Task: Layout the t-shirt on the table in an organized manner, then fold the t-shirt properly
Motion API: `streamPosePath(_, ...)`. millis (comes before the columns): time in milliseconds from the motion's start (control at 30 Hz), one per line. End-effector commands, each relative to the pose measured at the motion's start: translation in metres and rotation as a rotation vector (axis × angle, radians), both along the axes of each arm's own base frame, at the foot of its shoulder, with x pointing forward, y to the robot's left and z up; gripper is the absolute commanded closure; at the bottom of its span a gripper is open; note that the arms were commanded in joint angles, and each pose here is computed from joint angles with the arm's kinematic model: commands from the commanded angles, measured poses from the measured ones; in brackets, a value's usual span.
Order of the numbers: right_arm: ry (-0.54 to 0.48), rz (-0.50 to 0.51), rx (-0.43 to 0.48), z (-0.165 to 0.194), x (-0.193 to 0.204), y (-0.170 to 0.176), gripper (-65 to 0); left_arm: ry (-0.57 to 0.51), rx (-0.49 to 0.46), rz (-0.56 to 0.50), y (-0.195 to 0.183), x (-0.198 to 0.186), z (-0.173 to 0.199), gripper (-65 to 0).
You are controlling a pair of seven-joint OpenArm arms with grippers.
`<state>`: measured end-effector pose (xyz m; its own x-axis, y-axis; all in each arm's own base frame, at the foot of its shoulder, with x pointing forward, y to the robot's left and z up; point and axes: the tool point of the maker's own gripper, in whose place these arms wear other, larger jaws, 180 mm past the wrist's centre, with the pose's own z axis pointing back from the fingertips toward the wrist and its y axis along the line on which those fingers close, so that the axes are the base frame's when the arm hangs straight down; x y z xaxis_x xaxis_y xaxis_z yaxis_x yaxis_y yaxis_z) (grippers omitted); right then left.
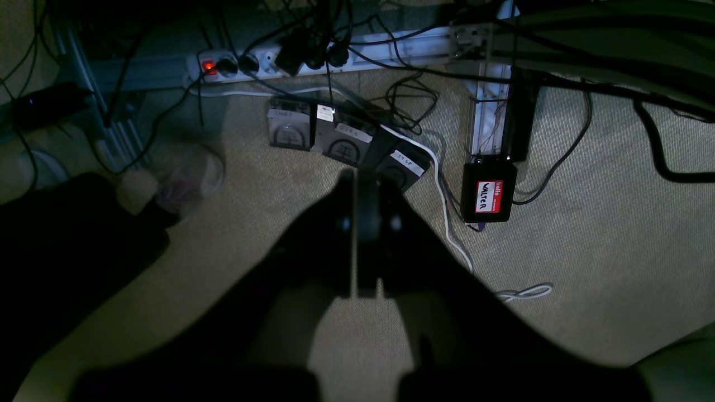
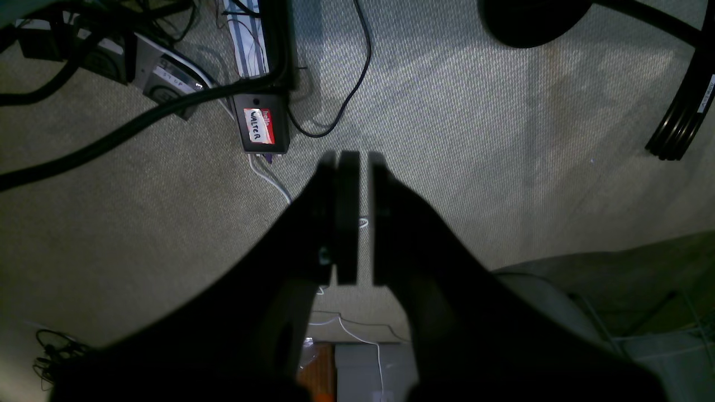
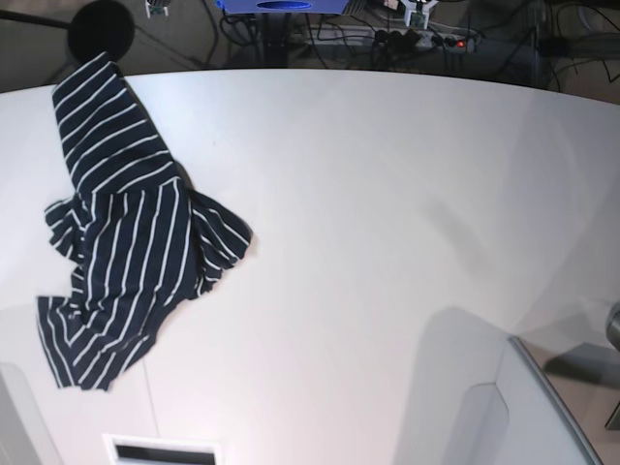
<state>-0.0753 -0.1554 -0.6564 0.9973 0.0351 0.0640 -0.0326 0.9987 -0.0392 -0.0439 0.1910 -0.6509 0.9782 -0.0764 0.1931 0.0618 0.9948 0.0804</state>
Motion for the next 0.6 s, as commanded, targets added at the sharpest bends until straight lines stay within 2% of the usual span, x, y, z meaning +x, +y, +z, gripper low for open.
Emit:
streamPosePath(0, 0.007, -0.003, -0.008, 0.0008, -0.0056, -0.0021, -3.9, 0.005, 0.010, -0.007, 0.0041, -0.0068, 0.0013, -1.2)
streamPosePath(100, 0.007, -0.003, -0.008, 0.0008, -0.0056, -0.0021, -14.3, 0.003, 0.009, -0.007, 0.0041, -0.0062, 0.0013, -26.7)
streamPosePath(167, 0.009, -0.002, -0.007, 0.0009, -0.0066, -0.0019, -23.7, 0.000, 0.009, -0.007, 0.0040, -0.0050, 0.0014, -37.2)
streamPosePath(267, 0.009, 0.001, -0.007, 0.0009, -0.0066, -0.0018, -34.7, -0.001, 0.009, -0.007, 0.0040, -0.0044, 0.0014, -38.2)
streamPosePath(333, 0.012, 0.001, -0.007, 0.0011, -0.0082, -0.0018, -38.7, -0.001, 0.009, -0.007, 0.0040, -0.0044, 0.0014, -38.2)
streamPosePath(567, 0.015, -0.002, -0.006, 0.0011, -0.0094, -0.0017, -42.6, 0.000, 0.009, -0.007, 0.0040, -0.0054, 0.0015, -38.2)
